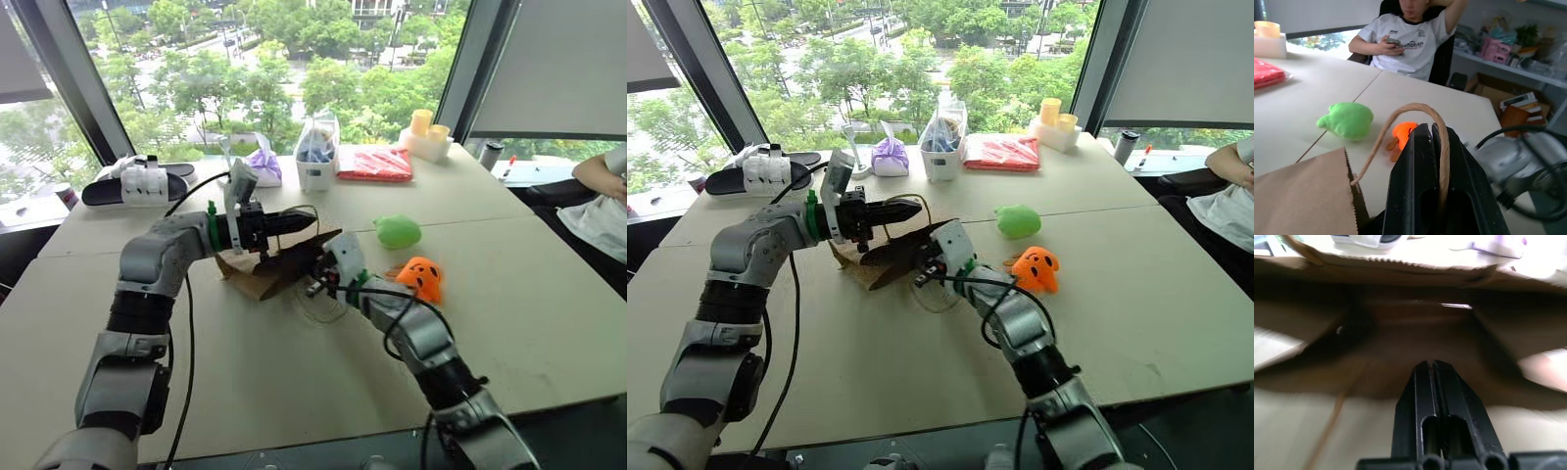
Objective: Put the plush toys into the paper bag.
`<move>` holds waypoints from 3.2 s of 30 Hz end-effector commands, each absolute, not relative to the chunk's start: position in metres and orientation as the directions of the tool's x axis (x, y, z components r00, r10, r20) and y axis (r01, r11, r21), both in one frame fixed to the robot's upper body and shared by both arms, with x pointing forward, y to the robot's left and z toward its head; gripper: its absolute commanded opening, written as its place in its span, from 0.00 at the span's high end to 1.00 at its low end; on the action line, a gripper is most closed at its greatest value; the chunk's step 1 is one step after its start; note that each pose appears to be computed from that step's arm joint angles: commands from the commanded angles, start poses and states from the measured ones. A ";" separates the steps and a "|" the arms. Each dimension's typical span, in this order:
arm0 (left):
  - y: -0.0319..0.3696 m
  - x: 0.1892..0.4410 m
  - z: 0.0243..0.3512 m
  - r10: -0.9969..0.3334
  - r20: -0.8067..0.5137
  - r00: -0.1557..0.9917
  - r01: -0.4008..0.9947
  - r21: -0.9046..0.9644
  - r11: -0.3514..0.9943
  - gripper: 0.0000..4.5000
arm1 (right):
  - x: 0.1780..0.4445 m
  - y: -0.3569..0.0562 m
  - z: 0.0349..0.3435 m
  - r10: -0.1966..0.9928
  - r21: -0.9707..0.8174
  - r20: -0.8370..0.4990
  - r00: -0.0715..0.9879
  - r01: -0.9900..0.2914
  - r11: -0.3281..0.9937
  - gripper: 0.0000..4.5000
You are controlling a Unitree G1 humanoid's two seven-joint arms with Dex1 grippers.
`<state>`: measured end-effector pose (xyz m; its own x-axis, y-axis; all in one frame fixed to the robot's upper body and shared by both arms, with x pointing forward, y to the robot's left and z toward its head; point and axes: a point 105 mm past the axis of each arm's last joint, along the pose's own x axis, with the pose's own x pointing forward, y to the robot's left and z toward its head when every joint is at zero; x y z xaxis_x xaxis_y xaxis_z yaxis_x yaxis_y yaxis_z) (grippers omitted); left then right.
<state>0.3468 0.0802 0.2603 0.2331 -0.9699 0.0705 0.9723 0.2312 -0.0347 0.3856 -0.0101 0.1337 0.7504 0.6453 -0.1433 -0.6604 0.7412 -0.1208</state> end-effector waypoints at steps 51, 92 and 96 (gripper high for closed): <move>0.081 0.339 0.284 -0.903 0.284 0.321 0.947 -0.090 0.309 1.00 | 0.357 -0.201 0.128 0.288 -0.186 -0.360 0.887 -0.371 0.910 0.01; 0.095 0.349 0.300 -0.870 0.322 0.374 0.926 -0.079 0.369 1.00 | 0.339 -0.034 0.191 0.779 -0.373 -0.157 0.607 -0.767 0.522 1.00; 0.096 0.347 0.303 -0.868 0.329 0.373 0.926 -0.077 0.369 1.00 | 0.359 -0.012 0.182 0.791 -0.375 -0.166 0.589 -0.779 0.502 1.00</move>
